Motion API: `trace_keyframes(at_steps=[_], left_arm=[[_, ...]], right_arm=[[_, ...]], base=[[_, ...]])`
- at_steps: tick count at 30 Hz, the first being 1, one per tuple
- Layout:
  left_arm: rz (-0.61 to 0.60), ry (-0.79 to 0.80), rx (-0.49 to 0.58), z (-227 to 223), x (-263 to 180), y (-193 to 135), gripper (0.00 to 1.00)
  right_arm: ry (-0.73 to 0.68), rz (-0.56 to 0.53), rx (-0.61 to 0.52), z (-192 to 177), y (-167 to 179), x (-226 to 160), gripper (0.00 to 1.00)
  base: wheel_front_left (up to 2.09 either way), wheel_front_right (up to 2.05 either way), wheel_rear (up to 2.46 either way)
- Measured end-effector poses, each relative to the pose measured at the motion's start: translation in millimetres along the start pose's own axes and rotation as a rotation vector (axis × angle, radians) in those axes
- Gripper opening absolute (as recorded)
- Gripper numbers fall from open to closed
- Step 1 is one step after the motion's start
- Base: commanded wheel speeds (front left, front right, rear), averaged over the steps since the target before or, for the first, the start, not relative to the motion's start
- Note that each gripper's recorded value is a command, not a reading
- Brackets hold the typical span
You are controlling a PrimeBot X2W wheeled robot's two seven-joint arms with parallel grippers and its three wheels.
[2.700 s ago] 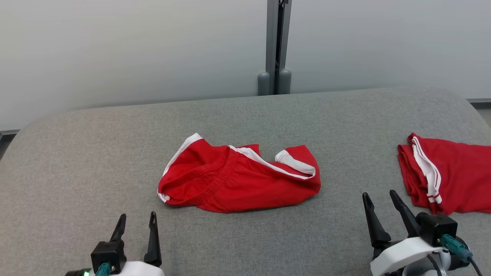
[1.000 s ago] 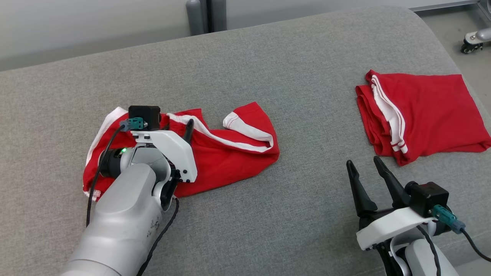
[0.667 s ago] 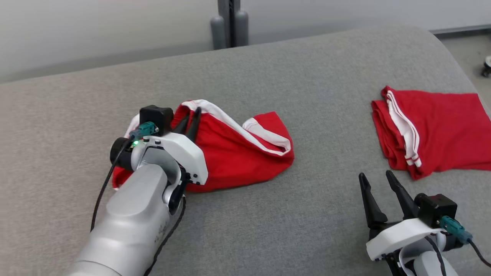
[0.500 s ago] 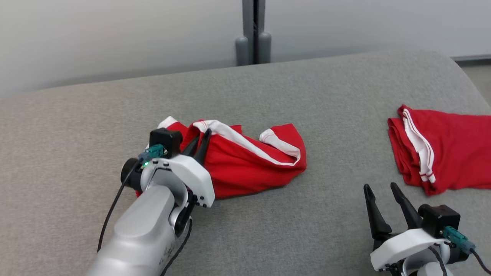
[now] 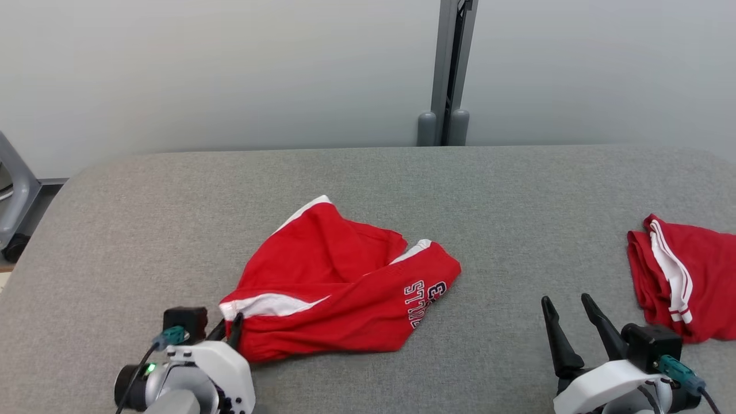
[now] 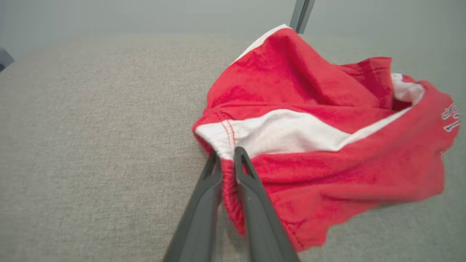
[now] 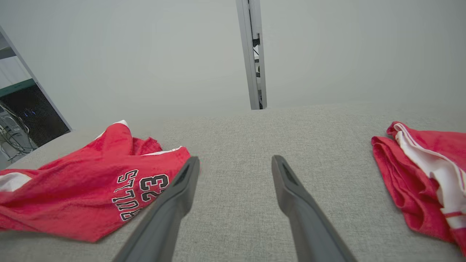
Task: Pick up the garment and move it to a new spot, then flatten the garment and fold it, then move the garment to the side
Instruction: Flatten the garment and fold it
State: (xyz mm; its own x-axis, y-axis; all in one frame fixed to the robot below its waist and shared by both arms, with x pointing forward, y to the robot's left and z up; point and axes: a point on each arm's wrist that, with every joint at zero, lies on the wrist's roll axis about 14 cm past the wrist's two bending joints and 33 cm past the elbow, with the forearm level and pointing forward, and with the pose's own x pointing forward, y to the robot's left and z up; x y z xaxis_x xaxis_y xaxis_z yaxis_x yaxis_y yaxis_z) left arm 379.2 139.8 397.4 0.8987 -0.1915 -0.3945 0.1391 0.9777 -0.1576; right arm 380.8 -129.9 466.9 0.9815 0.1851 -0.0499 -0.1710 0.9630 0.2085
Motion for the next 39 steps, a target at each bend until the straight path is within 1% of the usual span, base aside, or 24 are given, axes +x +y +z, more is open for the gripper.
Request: trace_keyframes(at_steps=[1, 4, 7, 9, 11, 13, 16, 20, 21, 24, 26, 28, 29, 31, 32, 34, 38, 39], left_arm=[[0.025, 0.01, -0.015, -5.7, -1.3, 5.1, 1.0], [0.073, 0.05, -0.029, -22.9, -4.2, 12.9, 1.0], [0.122, 0.065, -0.045, -30.1, -4.6, 19.4, 1.0], [0.152, 0.05, -0.059, -26.5, -3.6, 22.3, 1.0], [0.161, 0.011, -0.051, -14.8, -1.6, 22.3, 1.0], [0.17, -0.027, -0.059, -6.0, -2.3, 21.0, 1.0], [0.183, -0.051, -0.069, -5.9, -8.9, 21.1, 1.0], [0.223, -0.11, -0.066, 8.3, -14.1, 33.5, 1.0], [0.227, -0.126, -0.068, 12.1, -15.2, 34.5, 1.0], [0.25, -0.158, -0.066, 18.4, -19.7, 40.5, 1.0], [0.263, -0.166, -0.067, 18.4, -22.9, 44.1, 1.0], [0.271, -0.165, -0.077, 16.9, -24.3, 46.8, 1.0], [0.286, -0.159, -0.085, 12.6, -27.3, 51.3, 1.0], [0.295, -0.154, -0.087, 10.1, -28.7, 54.1, 1.0], [0.308, -0.144, -0.095, 5.2, -31.0, 57.9, 1.0], [0.317, -0.137, -0.097, 2.3, -32.4, 60.6, 1.0], [0.341, -0.115, -0.111, -6.9, -34.9, 67.3, 1.0], [0.345, -0.111, -0.11, -8.2, -35.0, 68.9, 1.0]], right_arm=[[0.004, -0.004, -0.004, -1.2, -1.6, -1.1, 1.0], [0.012, -0.016, -0.008, -3.8, -5.9, -3.8, 1.0], [0.017, -0.024, -0.01, -5.6, -8.9, -4.9, 1.0], [0.02, -0.023, -0.011, -6.6, -8.6, -4.2, 1.0], [0.025, -0.005, -0.014, -7.8, -3.1, -1.2, 1.0], [0.018, 0.017, -0.021, -4.5, 3.0, 6.1, 1.0], [0.003, 0.078, -0.051, 3.6, 20.9, 23.1, 1.0], [0.006, 0.146, -0.073, 8.9, 42.0, 50.9, 1.0], [0.017, 0.151, -0.061, 7.2, 44.6, 57.8, 1.0], [0.086, 0.18, -0.056, -3.0, 56.0, 78.5, 1.0], [0.125, 0.212, -0.09, -6.1, 63.2, 93.0, 1.0], [0.14, 0.215, -0.076, -6.9, 65.4, 100.1, 1.0], [0.195, 0.232, -0.085, -15.0, 69.4, 110.7, 1.0], [0.218, 0.234, -0.069, -19.1, 71.4, 114.8, 1.0], [0.29, 0.247, -0.089, -32.0, 72.7, 120.9, 1.0], [0.31, 0.25, -0.085, -35.9, 73.3, 124.1, 1.0], [0.41, 0.265, -0.097, -56.3, 74.6, 132.2, 1.0], [0.441, 0.268, -0.118, -62.8, 72.2, 132.9, 1.0]], base=[[0.0, 0.0, 0.0], [0.0, 0.0, 0.0], [0.0, 0.0, 0.0], [0.0, 0.0, 0.0], [0.0, 0.0, 0.0], [0.0, 0.0, 0.0], [0.0, 0.0, 0.0], [0.0, 0.0, 0.0], [0.0, 0.0, 0.0], [0.0, 0.0, 0.0], [0.0, 0.0, 0.0], [0.0, 0.0, 0.0], [0.0, 0.0, 0.0], [0.0, 0.0, 0.0], [0.0, 0.0, 0.0], [0.0, 0.0, 0.0], [0.0, 0.0, 0.0], [0.0, 0.0, 0.0]])
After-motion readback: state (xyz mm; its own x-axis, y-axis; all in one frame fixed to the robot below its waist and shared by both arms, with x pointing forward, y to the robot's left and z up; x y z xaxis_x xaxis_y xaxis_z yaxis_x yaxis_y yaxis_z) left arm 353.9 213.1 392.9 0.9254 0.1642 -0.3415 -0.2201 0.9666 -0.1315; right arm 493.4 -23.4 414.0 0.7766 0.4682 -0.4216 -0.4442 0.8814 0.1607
